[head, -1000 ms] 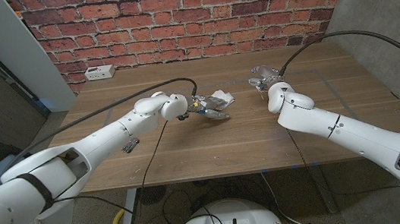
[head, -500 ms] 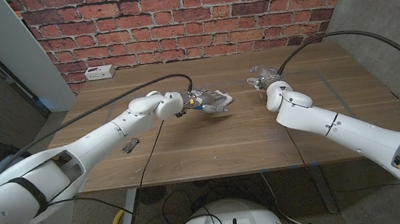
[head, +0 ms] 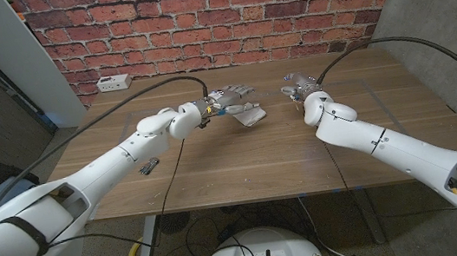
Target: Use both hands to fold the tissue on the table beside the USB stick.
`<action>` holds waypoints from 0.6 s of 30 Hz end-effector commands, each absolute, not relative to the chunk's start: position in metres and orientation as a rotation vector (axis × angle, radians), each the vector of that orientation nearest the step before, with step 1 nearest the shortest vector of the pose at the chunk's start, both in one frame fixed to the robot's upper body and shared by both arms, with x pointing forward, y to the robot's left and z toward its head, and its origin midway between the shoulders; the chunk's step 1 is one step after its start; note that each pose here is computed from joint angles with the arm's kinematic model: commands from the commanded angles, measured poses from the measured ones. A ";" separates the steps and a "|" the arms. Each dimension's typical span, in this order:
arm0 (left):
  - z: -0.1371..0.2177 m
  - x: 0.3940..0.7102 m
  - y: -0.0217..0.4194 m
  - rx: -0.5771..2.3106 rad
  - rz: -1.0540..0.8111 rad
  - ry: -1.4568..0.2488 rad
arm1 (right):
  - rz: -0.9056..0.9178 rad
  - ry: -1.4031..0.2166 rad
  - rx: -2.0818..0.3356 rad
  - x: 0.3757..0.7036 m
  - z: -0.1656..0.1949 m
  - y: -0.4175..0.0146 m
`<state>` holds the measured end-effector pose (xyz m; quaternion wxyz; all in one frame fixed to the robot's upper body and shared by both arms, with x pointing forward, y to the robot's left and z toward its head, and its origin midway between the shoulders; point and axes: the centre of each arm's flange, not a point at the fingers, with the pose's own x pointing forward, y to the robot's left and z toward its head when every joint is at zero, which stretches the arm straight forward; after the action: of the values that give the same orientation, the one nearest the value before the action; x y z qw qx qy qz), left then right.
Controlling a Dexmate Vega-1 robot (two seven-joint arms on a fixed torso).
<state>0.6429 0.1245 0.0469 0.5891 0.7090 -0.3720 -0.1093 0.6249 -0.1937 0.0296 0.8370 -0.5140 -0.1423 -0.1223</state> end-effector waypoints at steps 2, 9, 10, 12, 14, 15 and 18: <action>0.054 0.643 0.152 1.430 -0.220 -0.859 | -0.227 -0.337 -0.974 0.625 0.029 -0.200; 0.052 0.643 0.167 1.281 -0.228 -0.852 | -0.176 -0.389 -0.849 0.623 0.027 -0.204; 0.051 0.643 0.169 1.257 -0.232 -0.849 | -0.168 -0.398 -0.827 0.623 0.027 -0.204; 0.050 0.643 0.174 1.217 -0.242 -0.841 | -0.150 -0.416 -0.789 0.622 0.026 -0.205; 0.049 0.643 0.178 1.177 -0.251 -0.834 | -0.132 -0.434 -0.746 0.621 0.025 -0.205; 0.049 0.643 0.181 1.155 -0.255 -0.830 | -0.119 -0.444 -0.724 0.621 0.024 -0.206; 0.046 0.643 0.188 1.098 -0.275 -0.817 | -0.090 -0.465 -0.660 0.621 0.022 -0.206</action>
<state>0.6432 0.1635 0.0507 0.7076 0.5848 -0.3811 -0.1102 0.6242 -0.2013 0.0253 0.8883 -0.4122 -0.1858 -0.0807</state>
